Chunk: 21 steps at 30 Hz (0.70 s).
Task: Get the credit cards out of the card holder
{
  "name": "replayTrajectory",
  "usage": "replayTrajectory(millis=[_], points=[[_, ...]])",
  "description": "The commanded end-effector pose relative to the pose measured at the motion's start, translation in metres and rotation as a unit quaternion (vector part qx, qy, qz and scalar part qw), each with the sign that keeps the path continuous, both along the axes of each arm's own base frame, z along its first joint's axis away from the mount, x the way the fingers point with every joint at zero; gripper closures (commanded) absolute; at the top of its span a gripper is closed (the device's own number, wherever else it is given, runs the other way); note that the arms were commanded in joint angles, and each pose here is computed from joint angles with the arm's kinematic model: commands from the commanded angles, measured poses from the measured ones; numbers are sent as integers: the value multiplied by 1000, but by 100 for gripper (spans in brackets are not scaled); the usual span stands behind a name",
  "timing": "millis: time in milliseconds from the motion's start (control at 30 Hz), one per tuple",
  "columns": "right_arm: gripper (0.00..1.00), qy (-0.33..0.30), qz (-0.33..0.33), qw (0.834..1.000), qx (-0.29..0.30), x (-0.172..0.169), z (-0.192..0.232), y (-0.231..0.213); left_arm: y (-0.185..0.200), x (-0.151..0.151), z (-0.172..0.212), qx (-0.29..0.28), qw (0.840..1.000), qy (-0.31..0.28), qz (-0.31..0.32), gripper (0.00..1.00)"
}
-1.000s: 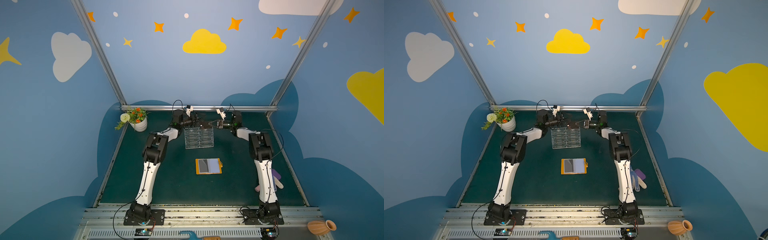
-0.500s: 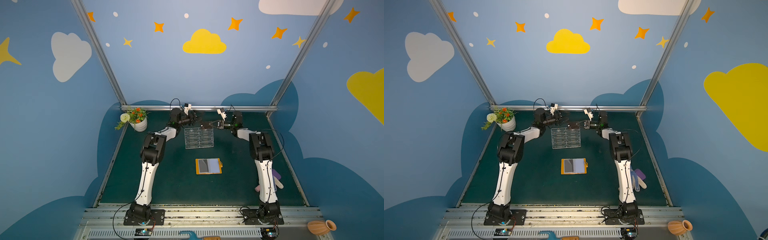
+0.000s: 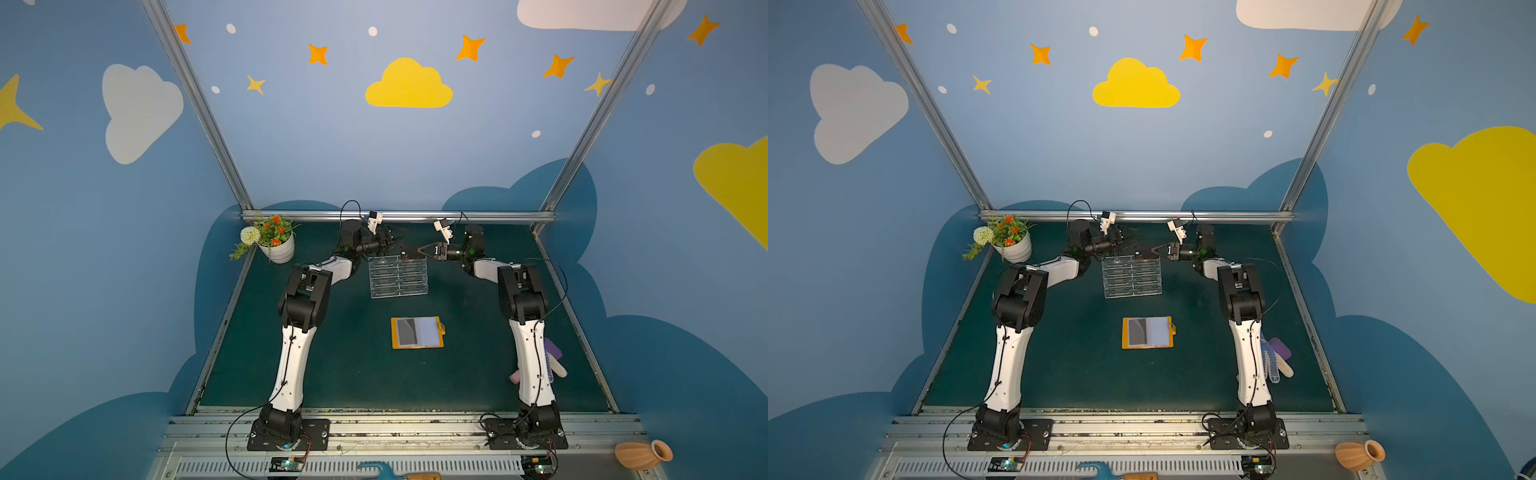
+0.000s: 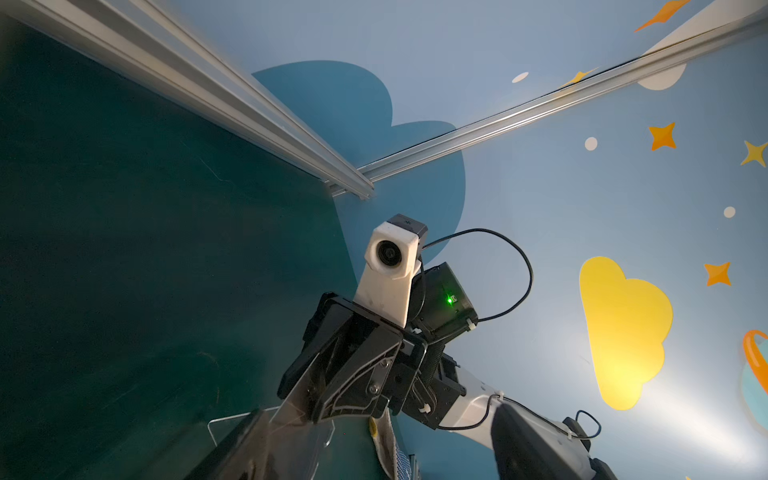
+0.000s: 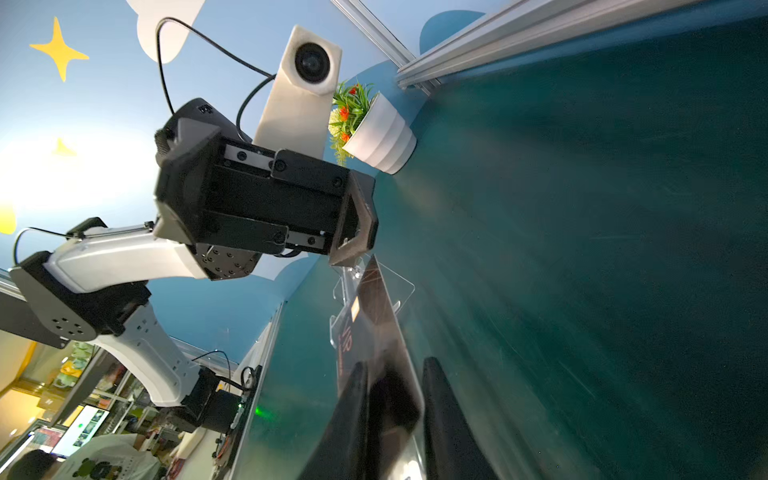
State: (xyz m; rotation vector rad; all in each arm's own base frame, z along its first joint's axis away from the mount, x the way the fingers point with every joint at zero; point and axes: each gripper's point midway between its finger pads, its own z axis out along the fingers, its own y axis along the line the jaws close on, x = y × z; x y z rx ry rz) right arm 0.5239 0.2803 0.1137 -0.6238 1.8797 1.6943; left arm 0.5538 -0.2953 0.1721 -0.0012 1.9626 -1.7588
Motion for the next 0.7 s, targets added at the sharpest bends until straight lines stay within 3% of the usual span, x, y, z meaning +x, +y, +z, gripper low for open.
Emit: replayTrajectory(millis=[0, 100, 467, 667], points=[[75, -6, 2, 1000, -4, -5, 4, 2, 2, -7, 28, -4, 999, -37, -7, 18], [77, -8, 2, 1000, -7, -6, 4, 3, 3, -9, 27, -4, 999, -34, -8, 18], [99, -55, -15, 998, -13, -3, 22, 2, 23, -10, 31, 26, 999, -32, -10, 18], [100, -60, -1, 998, -5, -2, 24, 8, 33, -16, 28, 72, 996, -32, -43, 17]])
